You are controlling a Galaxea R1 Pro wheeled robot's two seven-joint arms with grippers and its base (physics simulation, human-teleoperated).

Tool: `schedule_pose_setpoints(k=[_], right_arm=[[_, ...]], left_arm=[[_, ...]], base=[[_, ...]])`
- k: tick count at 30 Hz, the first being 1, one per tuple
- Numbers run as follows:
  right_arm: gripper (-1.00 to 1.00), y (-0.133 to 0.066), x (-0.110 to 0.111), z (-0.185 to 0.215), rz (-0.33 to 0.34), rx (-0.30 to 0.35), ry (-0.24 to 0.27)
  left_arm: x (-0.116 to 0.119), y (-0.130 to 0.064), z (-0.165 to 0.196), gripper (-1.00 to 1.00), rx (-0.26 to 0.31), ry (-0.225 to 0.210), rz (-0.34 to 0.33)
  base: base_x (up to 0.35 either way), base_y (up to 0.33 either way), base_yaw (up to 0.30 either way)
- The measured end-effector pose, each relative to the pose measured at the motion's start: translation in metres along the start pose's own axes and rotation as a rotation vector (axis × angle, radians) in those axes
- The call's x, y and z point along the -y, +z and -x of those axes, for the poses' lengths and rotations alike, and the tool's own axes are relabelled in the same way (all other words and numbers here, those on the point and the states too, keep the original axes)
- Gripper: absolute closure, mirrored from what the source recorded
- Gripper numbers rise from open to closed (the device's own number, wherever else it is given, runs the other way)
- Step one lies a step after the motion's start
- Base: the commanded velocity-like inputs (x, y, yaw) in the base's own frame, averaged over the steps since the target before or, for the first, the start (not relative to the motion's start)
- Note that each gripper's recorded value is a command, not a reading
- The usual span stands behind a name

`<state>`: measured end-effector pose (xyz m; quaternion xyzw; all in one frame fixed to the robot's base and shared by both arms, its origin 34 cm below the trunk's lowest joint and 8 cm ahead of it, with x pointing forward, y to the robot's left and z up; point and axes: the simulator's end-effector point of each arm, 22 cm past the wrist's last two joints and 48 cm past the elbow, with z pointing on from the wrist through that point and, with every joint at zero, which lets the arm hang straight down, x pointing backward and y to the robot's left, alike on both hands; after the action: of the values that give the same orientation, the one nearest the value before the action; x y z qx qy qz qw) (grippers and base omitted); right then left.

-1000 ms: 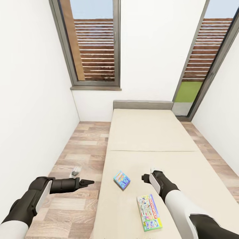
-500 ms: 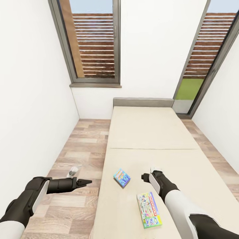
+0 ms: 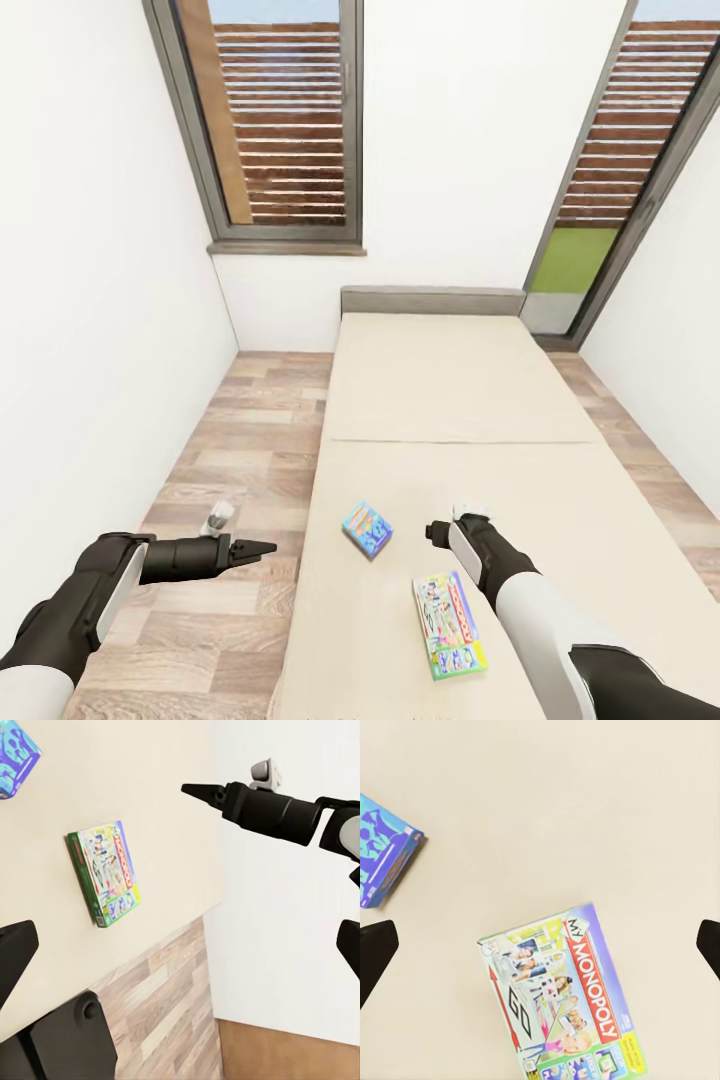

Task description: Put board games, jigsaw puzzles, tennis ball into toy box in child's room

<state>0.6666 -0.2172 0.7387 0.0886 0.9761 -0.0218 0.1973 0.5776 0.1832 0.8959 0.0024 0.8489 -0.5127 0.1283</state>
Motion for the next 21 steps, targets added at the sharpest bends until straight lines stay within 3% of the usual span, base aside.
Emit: schedule_pose_setpoints(k=[16, 21], right_arm=[[-1.00, 0.010, 0.002, -0.008, -0.004, -0.014, 0.000], [-1.00, 0.013, 0.003, -0.003, -0.008, 0.013, 0.008]], left_arm=[[-0.011, 0.005, -0.006, -1.00, -0.013, -0.023, 0.006], [-0.014, 0.007, -0.008, -1.00, -0.018, -0.030, 0.008]], base=[[0.000, 0.000, 0.000], [0.000, 0.000, 0.000]])
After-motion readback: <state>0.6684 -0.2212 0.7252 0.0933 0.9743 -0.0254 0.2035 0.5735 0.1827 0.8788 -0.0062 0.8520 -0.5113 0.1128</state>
